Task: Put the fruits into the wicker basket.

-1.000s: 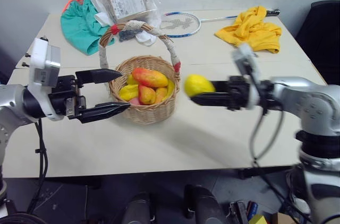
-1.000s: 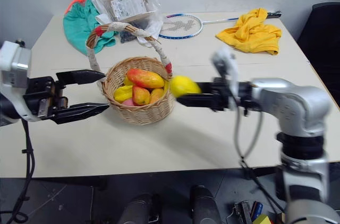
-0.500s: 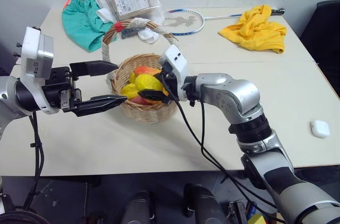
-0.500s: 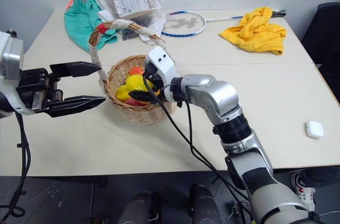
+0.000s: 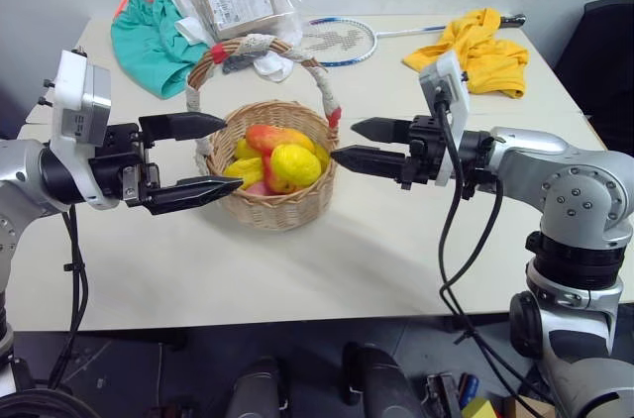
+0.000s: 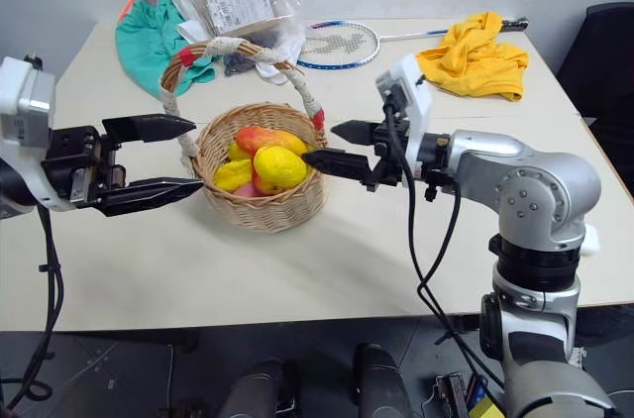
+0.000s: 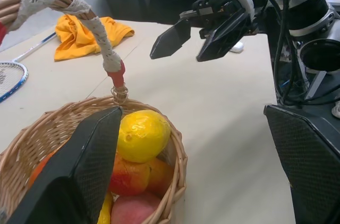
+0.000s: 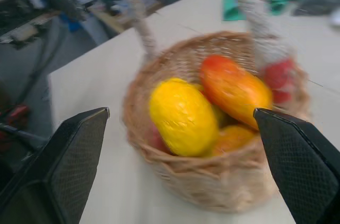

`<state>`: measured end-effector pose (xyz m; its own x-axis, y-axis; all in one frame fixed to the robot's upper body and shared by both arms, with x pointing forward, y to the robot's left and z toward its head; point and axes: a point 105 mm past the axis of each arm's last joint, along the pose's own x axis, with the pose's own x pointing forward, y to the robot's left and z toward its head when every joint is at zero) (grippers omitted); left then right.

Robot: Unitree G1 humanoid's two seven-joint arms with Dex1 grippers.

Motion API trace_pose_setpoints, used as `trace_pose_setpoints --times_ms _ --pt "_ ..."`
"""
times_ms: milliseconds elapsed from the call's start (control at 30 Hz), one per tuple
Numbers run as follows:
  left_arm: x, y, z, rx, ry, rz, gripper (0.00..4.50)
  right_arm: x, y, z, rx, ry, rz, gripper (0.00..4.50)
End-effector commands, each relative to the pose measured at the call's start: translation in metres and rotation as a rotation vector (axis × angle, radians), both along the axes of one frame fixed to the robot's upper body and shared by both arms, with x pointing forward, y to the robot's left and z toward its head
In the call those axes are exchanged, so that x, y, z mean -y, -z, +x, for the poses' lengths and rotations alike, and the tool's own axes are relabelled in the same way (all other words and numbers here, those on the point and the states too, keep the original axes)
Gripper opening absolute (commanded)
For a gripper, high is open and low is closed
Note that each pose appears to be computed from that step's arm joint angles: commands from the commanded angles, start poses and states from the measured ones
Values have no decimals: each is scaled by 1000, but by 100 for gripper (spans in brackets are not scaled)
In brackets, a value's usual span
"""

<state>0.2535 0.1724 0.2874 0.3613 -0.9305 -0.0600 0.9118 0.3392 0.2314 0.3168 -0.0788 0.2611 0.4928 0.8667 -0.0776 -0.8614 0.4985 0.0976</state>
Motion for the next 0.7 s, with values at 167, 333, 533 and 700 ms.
trace_pose_setpoints --times_ms 167,333,533,700 --pt "6 -11 1 62 28 -1 450 -21 -3 36 145 168 36 449" --pt "7 -14 2 78 27 -1 450 -39 -1 73 140 276 113 449" --pt "6 -15 -1 89 14 -4 450 -44 4 85 193 297 109 288" --pt "5 -14 -1 90 3 -9 450 -46 2 78 208 257 134 122"
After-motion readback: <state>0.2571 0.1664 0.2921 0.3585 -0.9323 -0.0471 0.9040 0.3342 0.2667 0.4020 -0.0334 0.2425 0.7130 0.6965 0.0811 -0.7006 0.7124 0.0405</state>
